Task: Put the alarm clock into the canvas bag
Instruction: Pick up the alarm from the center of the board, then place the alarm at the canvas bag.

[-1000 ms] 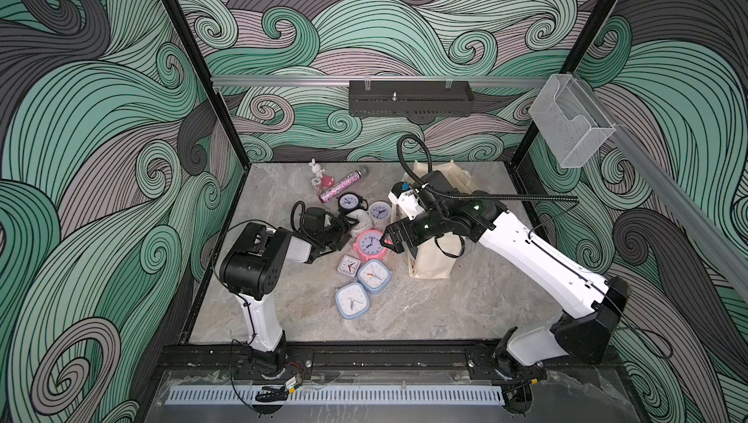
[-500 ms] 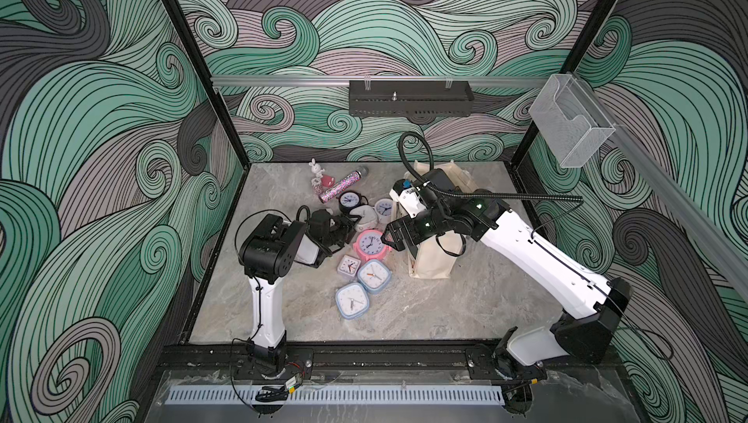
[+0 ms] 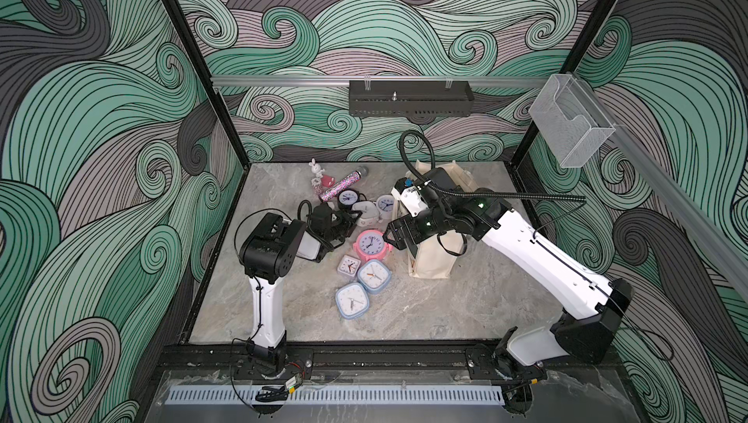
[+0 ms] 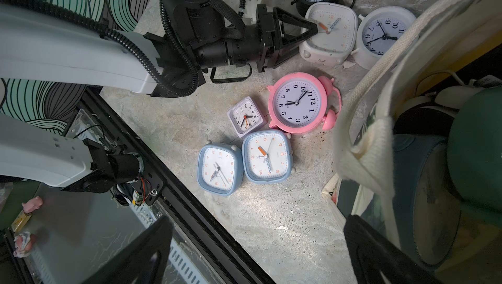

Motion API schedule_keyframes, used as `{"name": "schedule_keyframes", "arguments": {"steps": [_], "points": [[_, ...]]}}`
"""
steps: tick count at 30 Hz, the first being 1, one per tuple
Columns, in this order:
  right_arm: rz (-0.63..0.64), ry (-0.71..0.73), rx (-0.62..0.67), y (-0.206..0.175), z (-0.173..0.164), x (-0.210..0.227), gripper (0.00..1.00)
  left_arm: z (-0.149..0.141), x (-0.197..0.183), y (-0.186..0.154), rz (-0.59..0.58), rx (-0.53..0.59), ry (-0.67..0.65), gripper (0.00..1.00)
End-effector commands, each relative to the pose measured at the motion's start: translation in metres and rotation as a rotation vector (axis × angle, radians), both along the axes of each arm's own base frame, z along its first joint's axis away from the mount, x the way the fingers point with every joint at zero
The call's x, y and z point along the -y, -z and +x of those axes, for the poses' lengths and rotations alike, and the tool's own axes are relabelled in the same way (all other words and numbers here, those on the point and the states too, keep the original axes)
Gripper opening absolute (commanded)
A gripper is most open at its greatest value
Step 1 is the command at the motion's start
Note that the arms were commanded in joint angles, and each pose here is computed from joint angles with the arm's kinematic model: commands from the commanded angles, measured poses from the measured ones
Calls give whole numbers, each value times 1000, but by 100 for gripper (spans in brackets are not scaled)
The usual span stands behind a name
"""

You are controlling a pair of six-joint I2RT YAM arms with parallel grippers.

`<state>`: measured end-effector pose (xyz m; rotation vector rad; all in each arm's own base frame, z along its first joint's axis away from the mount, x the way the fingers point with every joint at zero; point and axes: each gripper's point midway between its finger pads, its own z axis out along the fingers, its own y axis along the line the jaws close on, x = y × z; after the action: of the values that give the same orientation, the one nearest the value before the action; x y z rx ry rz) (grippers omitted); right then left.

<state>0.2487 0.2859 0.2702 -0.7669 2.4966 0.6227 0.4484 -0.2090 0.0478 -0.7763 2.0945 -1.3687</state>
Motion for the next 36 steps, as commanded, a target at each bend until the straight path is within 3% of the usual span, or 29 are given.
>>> {"name": "schedule_keyframes", "arguments": {"steps": [1,16,25,32,36], "points": [[-5,7,42,-12,2,7,100,-1,8,-26,38,47,56,31],[28,57,122,-47,17,9,100,-30,-35,-115,157,84,53,28],[84,30,135,-70,39,-17,100,-82,-67,-226,343,235,133,28],[236,13,53,-92,55,-27,100,-107,-32,-307,148,464,328,28],[352,19,2,-109,61,-24,100,-109,-17,-329,26,526,413,28]]}}
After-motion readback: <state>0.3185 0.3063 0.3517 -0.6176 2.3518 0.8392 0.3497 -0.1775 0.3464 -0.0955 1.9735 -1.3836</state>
